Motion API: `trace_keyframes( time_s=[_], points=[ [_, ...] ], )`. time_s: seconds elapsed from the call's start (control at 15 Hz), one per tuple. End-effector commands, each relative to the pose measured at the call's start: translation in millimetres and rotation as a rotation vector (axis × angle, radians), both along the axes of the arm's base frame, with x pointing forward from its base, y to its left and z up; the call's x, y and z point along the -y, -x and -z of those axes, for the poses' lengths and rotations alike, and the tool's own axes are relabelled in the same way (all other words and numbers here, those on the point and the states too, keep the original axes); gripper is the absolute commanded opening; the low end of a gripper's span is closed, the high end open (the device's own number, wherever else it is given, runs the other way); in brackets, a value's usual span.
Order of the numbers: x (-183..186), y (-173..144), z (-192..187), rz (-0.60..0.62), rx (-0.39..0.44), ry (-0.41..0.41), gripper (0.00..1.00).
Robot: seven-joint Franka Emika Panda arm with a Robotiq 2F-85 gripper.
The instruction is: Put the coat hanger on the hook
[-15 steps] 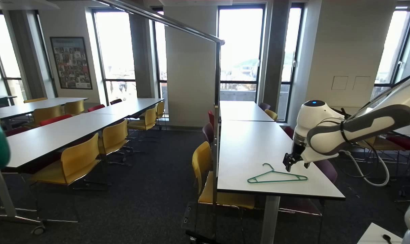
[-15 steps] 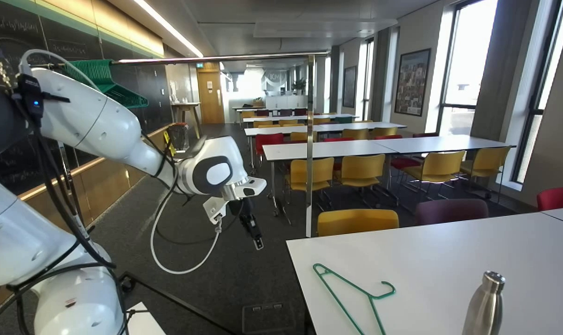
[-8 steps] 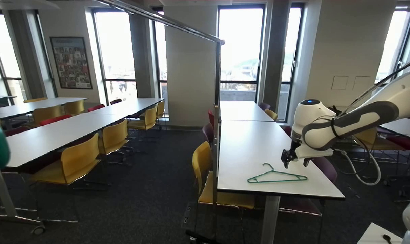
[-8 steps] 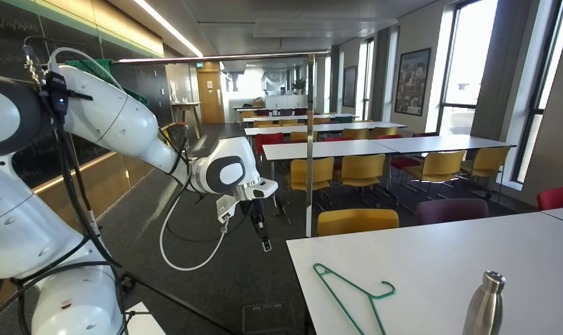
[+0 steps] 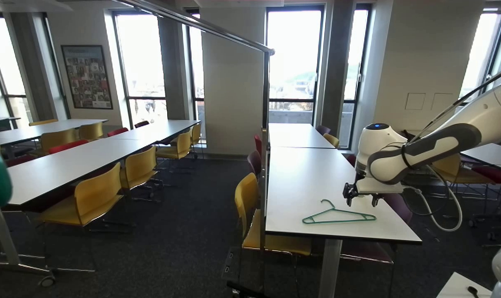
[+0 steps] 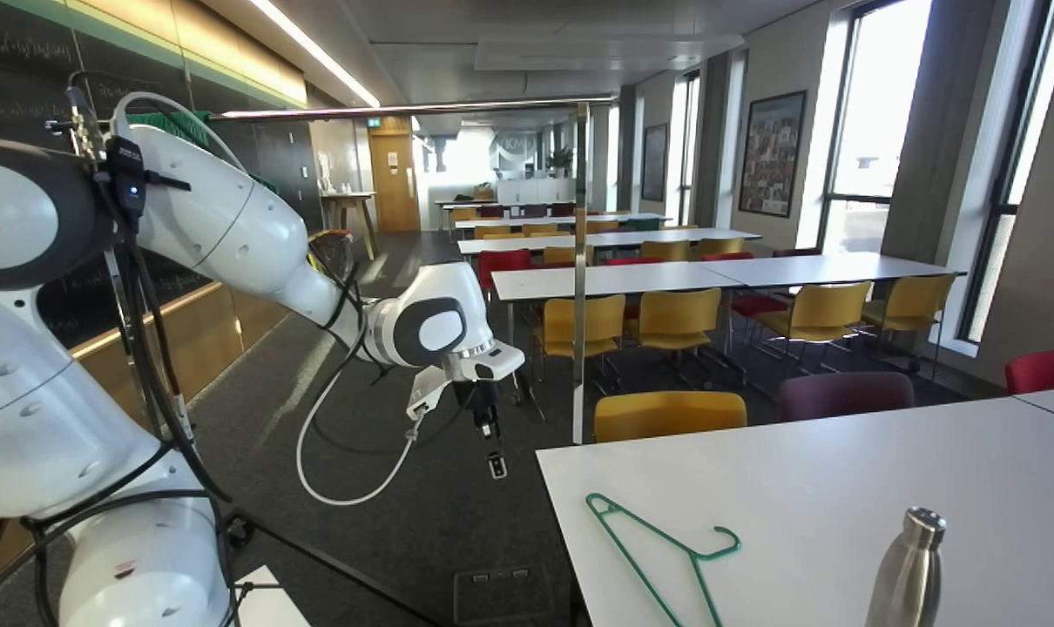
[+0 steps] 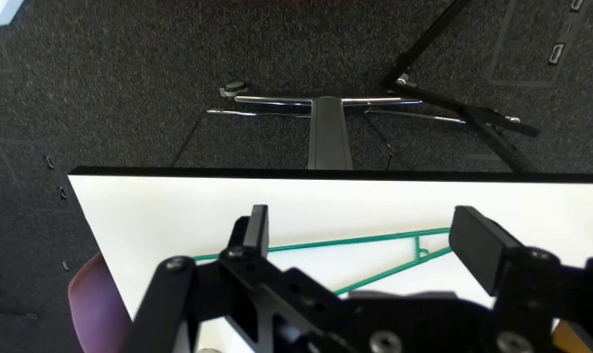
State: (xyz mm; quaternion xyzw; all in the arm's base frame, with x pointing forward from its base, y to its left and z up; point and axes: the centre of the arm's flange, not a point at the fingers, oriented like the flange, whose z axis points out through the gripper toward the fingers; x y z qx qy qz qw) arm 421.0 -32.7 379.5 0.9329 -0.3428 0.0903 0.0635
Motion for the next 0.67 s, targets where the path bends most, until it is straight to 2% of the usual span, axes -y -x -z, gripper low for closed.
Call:
trace_keyframes(
  time_s=[0.0, 0.6],
  points=[
    [19, -33, 4, 0.198, 0.0, -0.045, 1.0],
    [82, -98, 41, 0.683, 0.026, -0.135, 1.0]
  ],
)
